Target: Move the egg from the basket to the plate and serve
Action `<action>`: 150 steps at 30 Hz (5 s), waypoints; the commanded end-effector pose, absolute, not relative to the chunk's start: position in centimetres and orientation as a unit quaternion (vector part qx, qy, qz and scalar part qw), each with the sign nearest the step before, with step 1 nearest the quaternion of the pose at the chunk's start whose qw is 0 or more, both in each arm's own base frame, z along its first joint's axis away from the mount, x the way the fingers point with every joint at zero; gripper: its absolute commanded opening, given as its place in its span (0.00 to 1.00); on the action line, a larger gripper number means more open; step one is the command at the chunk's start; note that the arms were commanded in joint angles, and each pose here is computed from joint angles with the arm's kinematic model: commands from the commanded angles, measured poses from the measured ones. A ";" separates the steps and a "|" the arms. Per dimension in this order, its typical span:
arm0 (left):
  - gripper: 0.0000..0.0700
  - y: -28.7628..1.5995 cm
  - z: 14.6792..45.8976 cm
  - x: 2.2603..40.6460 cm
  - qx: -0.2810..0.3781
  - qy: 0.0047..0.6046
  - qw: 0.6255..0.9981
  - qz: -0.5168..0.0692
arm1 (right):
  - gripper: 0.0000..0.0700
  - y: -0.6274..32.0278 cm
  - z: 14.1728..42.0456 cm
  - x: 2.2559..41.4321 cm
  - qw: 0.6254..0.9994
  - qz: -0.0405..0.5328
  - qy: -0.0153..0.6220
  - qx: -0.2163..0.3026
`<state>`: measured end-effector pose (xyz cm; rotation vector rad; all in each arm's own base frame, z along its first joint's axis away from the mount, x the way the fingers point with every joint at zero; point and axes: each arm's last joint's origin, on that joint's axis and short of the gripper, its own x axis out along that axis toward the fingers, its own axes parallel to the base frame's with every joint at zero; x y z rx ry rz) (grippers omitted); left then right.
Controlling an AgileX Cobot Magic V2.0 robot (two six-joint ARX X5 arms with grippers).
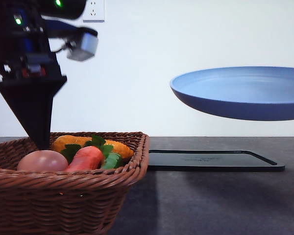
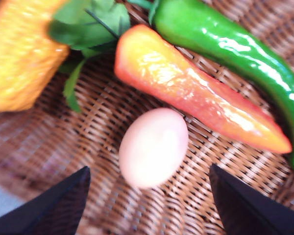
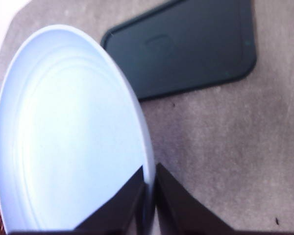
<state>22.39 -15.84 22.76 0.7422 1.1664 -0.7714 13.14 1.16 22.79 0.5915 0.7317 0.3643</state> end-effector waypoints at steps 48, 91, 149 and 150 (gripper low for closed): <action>0.16 -21.0 35.1 24.6 0.240 0.467 0.721 -0.452 | 0.00 1.1 23.0 13.9 0.869 0.172 0.358 0.294; 0.69 -36.4 25.5 21.3 0.339 0.438 0.643 -0.529 | 0.00 1.8 19.9 16.4 0.785 0.233 0.469 0.330; 0.63 -14.4 45.2 15.8 0.183 0.360 0.826 -0.392 | 0.17 0.9 15.3 39.1 0.803 0.162 0.520 0.244; 0.63 -14.4 45.2 15.8 0.183 0.360 0.826 -0.392 | 0.24 0.9 15.3 39.1 0.803 0.161 0.519 0.243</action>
